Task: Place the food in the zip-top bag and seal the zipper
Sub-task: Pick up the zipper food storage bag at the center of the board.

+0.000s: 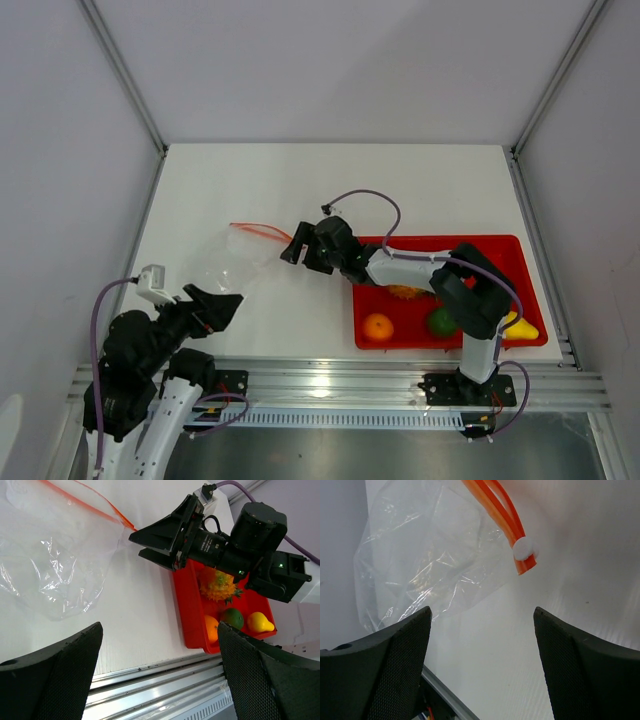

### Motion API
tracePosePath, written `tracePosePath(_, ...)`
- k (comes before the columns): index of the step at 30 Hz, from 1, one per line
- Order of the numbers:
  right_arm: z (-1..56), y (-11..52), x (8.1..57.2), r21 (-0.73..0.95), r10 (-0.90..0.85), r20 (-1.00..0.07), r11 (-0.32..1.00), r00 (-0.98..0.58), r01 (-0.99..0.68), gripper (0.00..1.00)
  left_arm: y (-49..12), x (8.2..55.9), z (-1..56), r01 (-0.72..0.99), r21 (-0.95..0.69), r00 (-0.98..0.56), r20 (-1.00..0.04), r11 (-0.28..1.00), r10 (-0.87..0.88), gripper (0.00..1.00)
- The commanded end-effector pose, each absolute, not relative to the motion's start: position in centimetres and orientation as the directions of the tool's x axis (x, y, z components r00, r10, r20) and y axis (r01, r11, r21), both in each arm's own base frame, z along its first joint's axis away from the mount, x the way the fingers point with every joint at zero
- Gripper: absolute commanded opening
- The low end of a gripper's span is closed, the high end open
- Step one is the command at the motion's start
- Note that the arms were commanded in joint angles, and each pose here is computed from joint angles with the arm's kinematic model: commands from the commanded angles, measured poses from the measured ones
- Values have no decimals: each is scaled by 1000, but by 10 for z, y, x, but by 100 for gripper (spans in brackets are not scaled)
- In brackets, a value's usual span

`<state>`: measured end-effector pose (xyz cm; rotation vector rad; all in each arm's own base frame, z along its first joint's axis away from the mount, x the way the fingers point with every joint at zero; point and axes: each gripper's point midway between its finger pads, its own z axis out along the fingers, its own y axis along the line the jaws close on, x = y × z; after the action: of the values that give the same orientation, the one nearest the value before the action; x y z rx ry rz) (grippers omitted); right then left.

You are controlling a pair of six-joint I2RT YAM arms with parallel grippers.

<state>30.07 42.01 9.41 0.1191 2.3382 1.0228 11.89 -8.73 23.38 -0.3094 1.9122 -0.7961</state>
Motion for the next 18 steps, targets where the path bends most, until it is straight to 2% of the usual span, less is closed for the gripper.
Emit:
tracePosePath(1, 103, 415, 311, 712, 347, -506, 685, -789, -155, 84, -90, 118, 235, 164, -634, -469, -724, 756, -506, 97)
tracePosePath(12, 102, 425, 343, 806, 432, -464, 568, -773, -167, 83, -99, 116, 230, 179, -657, -508, -699, 732, -504, 96)
tracePosePath(16, 95, 433, 355, 822, 447, -434, 551, -782, -142, 76, -103, 114, 227, 187, -668, -526, -687, 720, -501, 96)
tracePosePath(18, 89, 436, 359, 827, 449, -426, 546, -785, -136, 69, -105, 113, 231, 201, -670, -528, -689, 715, -497, 96)
